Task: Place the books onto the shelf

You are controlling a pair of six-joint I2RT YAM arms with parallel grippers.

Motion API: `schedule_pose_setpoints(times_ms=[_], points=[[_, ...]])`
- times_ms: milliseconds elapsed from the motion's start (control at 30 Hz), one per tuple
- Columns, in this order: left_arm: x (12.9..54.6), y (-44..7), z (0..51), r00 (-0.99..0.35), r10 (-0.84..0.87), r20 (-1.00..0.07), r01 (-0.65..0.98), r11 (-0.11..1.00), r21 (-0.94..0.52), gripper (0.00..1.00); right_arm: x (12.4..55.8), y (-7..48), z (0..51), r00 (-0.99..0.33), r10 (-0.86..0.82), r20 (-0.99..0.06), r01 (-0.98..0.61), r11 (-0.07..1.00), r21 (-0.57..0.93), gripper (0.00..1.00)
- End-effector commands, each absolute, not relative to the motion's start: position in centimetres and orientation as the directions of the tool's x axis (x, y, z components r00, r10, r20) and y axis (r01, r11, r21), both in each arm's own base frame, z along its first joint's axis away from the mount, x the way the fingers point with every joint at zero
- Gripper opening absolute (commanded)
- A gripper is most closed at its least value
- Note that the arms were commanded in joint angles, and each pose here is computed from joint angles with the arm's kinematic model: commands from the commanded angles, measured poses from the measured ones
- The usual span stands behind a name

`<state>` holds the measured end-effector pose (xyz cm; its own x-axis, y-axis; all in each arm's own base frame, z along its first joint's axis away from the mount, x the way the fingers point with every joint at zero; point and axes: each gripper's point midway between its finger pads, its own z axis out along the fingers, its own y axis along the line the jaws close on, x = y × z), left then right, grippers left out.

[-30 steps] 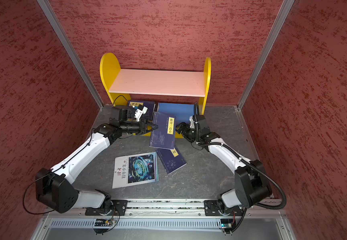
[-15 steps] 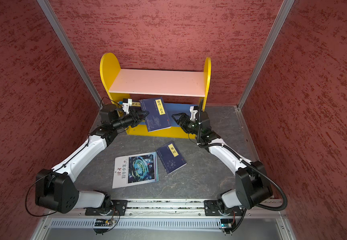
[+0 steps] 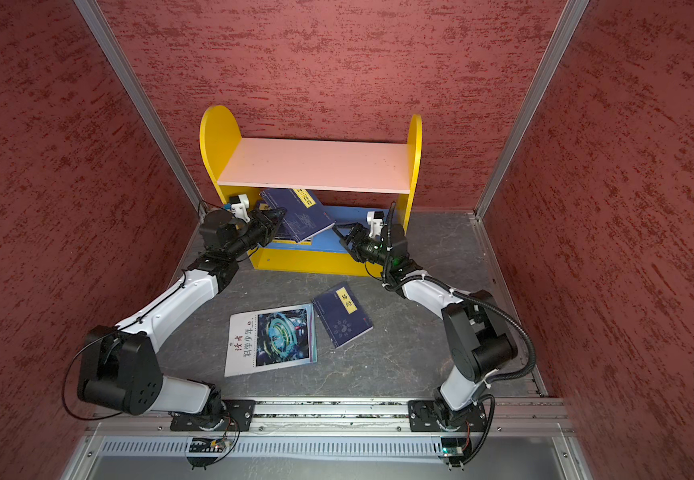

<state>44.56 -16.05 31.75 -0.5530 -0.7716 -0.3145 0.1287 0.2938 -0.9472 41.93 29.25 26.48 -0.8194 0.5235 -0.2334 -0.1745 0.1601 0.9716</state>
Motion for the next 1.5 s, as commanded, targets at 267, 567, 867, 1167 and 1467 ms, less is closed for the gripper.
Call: schedule_pose_setpoints(times_ms=[267, 567, 867, 1167, 1467], points=[[46.9, -14.4, 34.1, -0.422, -0.871, -0.252, 0.145, 0.209, -0.967, 0.04, 43.6, 35.2, 31.2, -0.868, 0.415, -0.271, -0.307, -0.021, 0.951, 0.61], [47.4, -14.5, 33.9, -0.369, -0.895, -0.250, 0.117, 0.222, -0.968, 0.04, 45.1, 36.8, 31.5, -0.881, 0.395, -0.261, -0.302, -0.046, 0.952, 0.46], [47.9, -15.0, 33.9, -0.346, -0.906, -0.244, 0.139, 0.208, -0.968, 0.04, 46.2, 38.1, 31.2, -0.887, 0.391, -0.246, -0.287, -0.050, 0.957, 0.31], [47.1, -15.1, 33.9, -0.353, -0.902, -0.248, 0.145, 0.209, -0.967, 0.17, 46.7, 37.6, 31.0, -0.877, 0.421, -0.231, -0.272, -0.039, 0.962, 0.11], [44.4, -12.9, 31.6, -0.432, -0.851, -0.299, 0.057, 0.305, -0.951, 0.65, 45.2, 35.9, 32.6, -0.896, 0.339, -0.286, -0.315, -0.031, 0.949, 0.08]])
